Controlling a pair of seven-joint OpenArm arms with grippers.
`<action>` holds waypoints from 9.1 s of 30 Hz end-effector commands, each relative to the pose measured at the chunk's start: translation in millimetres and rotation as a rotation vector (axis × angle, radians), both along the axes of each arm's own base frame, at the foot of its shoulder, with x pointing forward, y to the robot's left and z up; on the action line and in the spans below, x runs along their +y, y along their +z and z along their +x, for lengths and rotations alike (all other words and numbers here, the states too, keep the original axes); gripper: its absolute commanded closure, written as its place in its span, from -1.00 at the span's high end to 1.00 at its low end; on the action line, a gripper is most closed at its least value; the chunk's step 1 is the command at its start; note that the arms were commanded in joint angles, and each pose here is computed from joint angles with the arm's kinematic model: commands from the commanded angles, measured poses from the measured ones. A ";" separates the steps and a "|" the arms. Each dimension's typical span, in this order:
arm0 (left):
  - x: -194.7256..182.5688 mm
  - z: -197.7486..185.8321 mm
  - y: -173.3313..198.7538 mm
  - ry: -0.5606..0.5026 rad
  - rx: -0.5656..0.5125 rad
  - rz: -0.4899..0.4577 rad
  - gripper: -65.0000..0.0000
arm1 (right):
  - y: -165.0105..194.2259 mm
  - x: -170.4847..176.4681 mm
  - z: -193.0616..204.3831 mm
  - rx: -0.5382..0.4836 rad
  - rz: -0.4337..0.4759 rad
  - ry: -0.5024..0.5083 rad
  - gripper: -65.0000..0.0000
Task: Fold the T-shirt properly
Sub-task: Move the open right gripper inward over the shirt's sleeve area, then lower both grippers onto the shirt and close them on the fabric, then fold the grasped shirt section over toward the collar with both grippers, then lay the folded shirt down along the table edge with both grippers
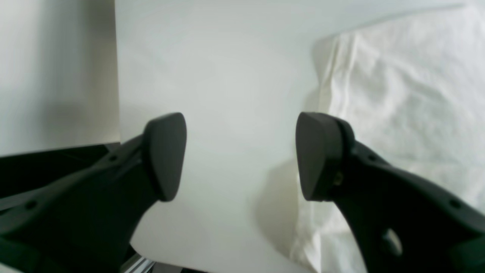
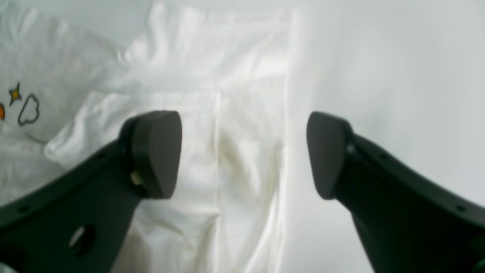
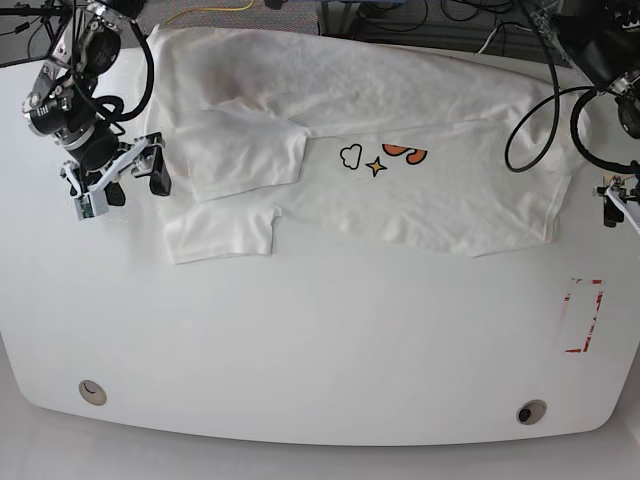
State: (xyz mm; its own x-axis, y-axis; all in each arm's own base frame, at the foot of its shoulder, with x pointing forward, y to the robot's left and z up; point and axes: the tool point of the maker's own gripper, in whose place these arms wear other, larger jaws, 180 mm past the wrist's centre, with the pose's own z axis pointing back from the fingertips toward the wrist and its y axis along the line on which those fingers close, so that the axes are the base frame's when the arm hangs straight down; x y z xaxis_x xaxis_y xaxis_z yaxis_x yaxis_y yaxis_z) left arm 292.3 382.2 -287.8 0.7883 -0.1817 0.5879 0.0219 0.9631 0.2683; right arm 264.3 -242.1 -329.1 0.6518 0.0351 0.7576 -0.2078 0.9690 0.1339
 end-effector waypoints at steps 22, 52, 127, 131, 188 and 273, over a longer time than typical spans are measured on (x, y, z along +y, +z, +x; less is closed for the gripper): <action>10.8 14.5 8.6 0.034 -0.044 0.067 0.29 | -57.9 -46.6 50.2 0.167 -0.093 -0.119 0.50; 10.4 7.2 0.1 0.032 -0.016 0.067 0.29 | -87.1 8.4 46.2 0.181 0.050 -0.103 0.50; -55.3 67.7 -107.5 -0.001 0.123 -0.450 0.59 | -103.6 42.9 75.1 0.211 0.098 0.011 -0.98; -74.0 75.4 -109.0 -0.037 0.127 -0.460 0.58 | -103.6 42.9 75.1 0.211 0.098 0.011 -0.98; -17.7 73.0 -69.6 0.046 0.022 -0.378 -1.00 | -33.9 20.7 145.4 0.141 -0.066 0.026 -0.97; -11.6 -45.9 -47.3 -0.092 0.231 0.099 -0.50 | -35.7 59.3 -51.5 0.236 -0.039 0.174 -0.96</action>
